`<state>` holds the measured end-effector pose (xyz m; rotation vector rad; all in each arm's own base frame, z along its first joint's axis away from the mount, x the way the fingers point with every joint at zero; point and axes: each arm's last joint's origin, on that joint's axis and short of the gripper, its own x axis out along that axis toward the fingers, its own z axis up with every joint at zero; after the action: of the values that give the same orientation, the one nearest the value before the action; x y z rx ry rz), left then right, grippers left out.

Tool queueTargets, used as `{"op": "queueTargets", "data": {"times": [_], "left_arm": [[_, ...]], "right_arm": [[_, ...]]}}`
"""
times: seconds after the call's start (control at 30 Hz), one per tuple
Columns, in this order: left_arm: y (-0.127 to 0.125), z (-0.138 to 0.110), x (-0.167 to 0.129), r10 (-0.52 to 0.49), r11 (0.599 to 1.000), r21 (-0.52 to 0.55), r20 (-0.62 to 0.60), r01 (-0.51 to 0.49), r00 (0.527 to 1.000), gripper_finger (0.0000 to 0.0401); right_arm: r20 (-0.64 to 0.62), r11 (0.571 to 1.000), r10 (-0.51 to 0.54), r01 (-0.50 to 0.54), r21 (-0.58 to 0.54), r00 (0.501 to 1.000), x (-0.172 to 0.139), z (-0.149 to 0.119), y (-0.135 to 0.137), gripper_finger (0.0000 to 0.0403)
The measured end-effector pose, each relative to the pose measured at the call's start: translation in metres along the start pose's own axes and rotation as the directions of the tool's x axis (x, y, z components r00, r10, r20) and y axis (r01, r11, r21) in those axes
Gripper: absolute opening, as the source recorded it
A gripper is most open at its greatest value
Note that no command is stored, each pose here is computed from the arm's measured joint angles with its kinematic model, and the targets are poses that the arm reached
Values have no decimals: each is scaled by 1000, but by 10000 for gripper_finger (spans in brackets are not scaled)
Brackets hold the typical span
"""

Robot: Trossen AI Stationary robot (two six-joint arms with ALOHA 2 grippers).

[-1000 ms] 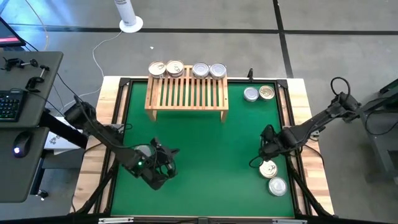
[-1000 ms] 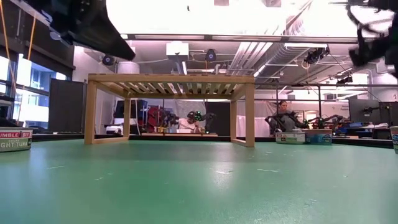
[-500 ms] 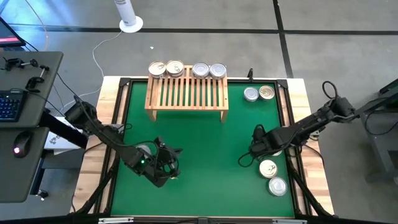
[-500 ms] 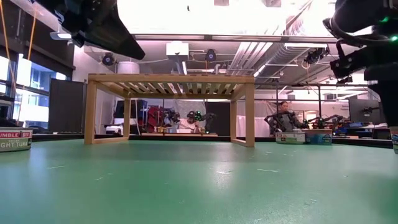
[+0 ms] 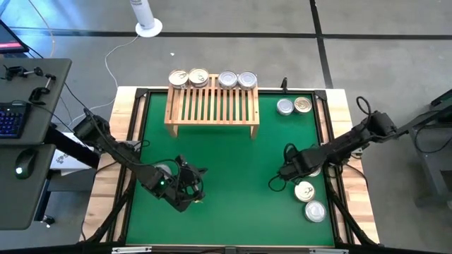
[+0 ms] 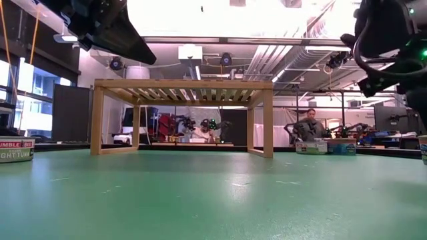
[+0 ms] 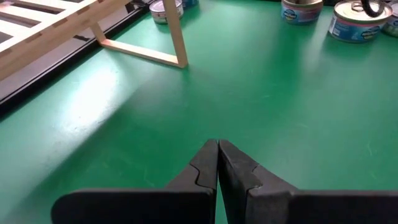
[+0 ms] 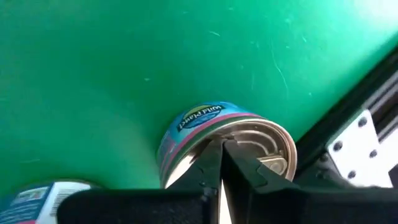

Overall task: Stack canned seafood by type on shelf
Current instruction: Stack the blue pink tuna can on top of the right blue pink tuna can on the shelf

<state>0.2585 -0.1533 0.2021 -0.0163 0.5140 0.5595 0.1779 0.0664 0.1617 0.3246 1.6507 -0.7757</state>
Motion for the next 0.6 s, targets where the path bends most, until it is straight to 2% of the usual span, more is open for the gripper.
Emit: {"op": "queueTargets", "data": {"times": [0.1, 0.23, 0.27, 0.33, 0.43, 0.47, 0.5, 0.53, 0.6], "left_arm": [[0, 0, 0, 0, 1000, 0, 0, 0, 1000, 0], [0, 0, 0, -1, 1000, -1, 1, 1, 1000, 0], [0, 0, 0, -1, 1000, -2, 1, 1, 1000, 0], [0, 0, 0, -2, 1000, -3, 2, 2, 1000, 0], [0, 0, 0, -2, 1000, -4, 2, 2, 1000, 0], [0, 0, 0, -3, 1000, -4, 2, 3, 1000, 0], [0, 0, 0, -6, 1000, -4, -2, 6, 1000, 0], [0, 0, 0, -12, 1000, -4, -7, 12, 1000, 0], [-1, 0, 0, -24, 1000, -1, -19, 24, 1000, 0]], "right_arm": [[95, 996, 84, -81, -27, 992, -11, 11, 15, 5], [240, 961, 272, -253, -110, 932, -38, 27, 38, 1], [289, 933, 356, -323, -157, 889, -49, 32, 45, 1], [386, 853, 519, -433, -293, 762, -70, 42, 61, 3], [470, 756, 644, -413, -508, 603, -95, 48, 74, 4], [497, 743, 660, -392, -542, 563, -103, 48, 77, 4], [529, 754, 649, -367, -546, 547, -110, 48, 77, 5], [550, 772, 626, -342, -535, 552, -113, 46, 76, 7], [552, 808, 568, -285, -515, 610, -113, 41, 73, 18]]}}
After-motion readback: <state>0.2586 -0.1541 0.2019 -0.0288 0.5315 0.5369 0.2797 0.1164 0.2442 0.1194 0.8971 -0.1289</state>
